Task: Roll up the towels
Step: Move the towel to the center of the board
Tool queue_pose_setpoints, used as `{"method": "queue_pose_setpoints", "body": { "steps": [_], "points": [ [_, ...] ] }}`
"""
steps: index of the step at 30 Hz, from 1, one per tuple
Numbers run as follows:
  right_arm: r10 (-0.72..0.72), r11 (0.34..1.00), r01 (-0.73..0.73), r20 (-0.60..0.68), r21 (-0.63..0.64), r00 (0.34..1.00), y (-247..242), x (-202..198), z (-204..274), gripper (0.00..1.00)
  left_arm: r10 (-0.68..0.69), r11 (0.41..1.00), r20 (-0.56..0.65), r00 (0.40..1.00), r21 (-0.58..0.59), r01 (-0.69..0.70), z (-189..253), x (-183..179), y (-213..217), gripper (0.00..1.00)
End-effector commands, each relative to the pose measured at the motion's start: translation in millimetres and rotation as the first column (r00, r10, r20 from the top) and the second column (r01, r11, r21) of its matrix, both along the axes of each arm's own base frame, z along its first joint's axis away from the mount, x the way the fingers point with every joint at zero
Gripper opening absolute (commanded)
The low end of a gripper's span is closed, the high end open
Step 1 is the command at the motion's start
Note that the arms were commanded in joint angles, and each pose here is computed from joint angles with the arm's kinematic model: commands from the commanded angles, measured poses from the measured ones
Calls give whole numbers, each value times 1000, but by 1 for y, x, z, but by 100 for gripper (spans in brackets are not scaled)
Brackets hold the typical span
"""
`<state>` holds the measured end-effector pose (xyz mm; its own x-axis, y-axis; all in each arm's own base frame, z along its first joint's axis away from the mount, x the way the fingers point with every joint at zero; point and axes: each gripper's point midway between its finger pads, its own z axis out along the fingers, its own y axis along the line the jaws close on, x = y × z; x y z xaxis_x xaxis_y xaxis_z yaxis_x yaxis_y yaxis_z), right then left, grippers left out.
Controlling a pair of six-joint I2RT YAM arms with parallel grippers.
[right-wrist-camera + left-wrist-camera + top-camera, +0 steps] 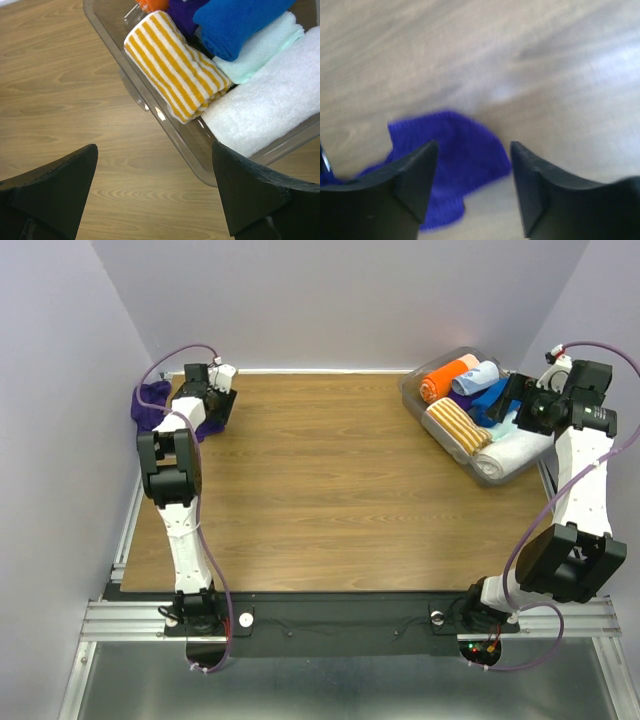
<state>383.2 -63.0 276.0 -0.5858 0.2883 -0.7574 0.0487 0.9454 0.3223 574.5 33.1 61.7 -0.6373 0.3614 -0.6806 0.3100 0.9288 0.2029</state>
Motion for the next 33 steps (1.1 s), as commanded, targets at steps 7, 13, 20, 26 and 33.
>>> {"method": "queue_pose_setpoints", "body": {
  "steps": [7, 13, 20, 26, 33],
  "points": [
    [139, 989, -136, 44, -63, 989, 14, -16, 37, 100, -147, 980, -115, 982, -150, 130, -10, -27, -33, 8],
    [202, 979, -202, 43, 3, 979, 29, -19, 43, 100, -409, 907, -171, 897, -182, 379, 3, -115, -138, 0],
    [255, 966, -257, 56, 26, 965, 43, -33, 44, 98, -621, 756, -140, 771, -368, 542, 35, -201, -240, 0],
    [383, 919, -383, 23, 98, 924, 58, -33, 18, 91, -809, 544, -69, 584, -465, 699, 84, -268, -276, 0],
    [486, 861, -480, 4, 171, 874, 86, -35, -9, 85, -903, 405, -42, 428, -417, 813, 124, -334, -332, 0]
  ]
}}
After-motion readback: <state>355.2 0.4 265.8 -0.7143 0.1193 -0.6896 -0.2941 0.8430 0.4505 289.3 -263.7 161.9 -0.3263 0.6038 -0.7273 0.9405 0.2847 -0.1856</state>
